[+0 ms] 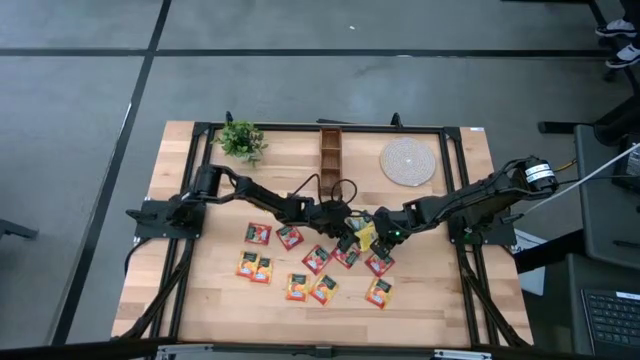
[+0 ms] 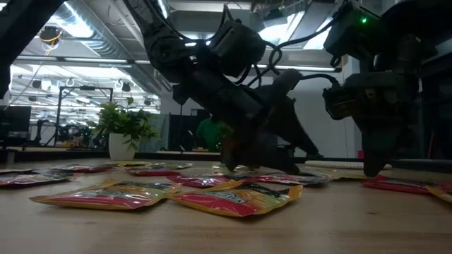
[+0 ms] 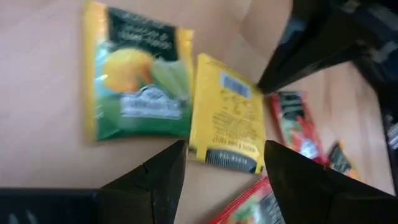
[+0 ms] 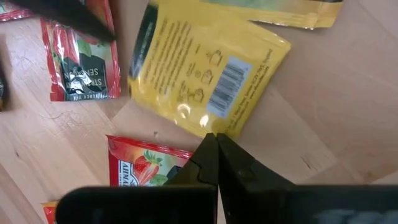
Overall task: Pick & Place Tea
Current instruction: Put the yellow tea bag into the left section of the wooden organizer
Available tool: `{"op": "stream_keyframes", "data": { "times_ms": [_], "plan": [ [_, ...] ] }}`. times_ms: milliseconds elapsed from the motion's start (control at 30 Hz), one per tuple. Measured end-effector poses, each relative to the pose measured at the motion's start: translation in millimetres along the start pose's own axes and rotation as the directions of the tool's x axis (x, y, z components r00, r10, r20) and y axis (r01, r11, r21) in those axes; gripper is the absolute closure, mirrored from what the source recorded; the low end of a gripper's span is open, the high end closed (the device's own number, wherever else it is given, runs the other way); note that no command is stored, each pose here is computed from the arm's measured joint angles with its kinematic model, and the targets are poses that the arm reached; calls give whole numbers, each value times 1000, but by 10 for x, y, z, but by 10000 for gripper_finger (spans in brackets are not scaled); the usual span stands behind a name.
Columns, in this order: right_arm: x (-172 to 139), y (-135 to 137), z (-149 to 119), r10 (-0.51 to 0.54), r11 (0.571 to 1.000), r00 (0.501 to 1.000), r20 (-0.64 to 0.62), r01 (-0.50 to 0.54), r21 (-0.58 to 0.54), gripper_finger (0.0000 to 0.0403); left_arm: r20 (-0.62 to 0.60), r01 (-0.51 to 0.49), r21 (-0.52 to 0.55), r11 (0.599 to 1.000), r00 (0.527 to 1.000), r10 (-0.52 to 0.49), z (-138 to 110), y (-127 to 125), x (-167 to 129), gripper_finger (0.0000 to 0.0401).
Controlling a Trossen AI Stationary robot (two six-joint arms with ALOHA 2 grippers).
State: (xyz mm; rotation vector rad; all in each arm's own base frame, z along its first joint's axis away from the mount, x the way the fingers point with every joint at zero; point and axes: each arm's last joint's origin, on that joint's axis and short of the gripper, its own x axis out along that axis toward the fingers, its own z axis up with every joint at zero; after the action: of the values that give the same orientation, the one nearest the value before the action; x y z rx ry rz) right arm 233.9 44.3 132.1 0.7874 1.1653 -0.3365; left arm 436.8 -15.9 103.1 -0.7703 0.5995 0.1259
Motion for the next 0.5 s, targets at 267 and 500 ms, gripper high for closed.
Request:
{"op": "stream_keyframes", "data": {
  "times_ms": [267, 500],
  "plan": [
    [0, 6, 4, 6, 1000, 1000, 4, -6, -1, 402, -3, 13, -6, 1000, 1000, -13, -47, -32, 22, 189],
    [0, 6, 5, 6, 1000, 1000, 6, -6, -1, 402, -26, 2, 51, 999, 1000, 0, -74, -18, 26, 256]
  ]
}}
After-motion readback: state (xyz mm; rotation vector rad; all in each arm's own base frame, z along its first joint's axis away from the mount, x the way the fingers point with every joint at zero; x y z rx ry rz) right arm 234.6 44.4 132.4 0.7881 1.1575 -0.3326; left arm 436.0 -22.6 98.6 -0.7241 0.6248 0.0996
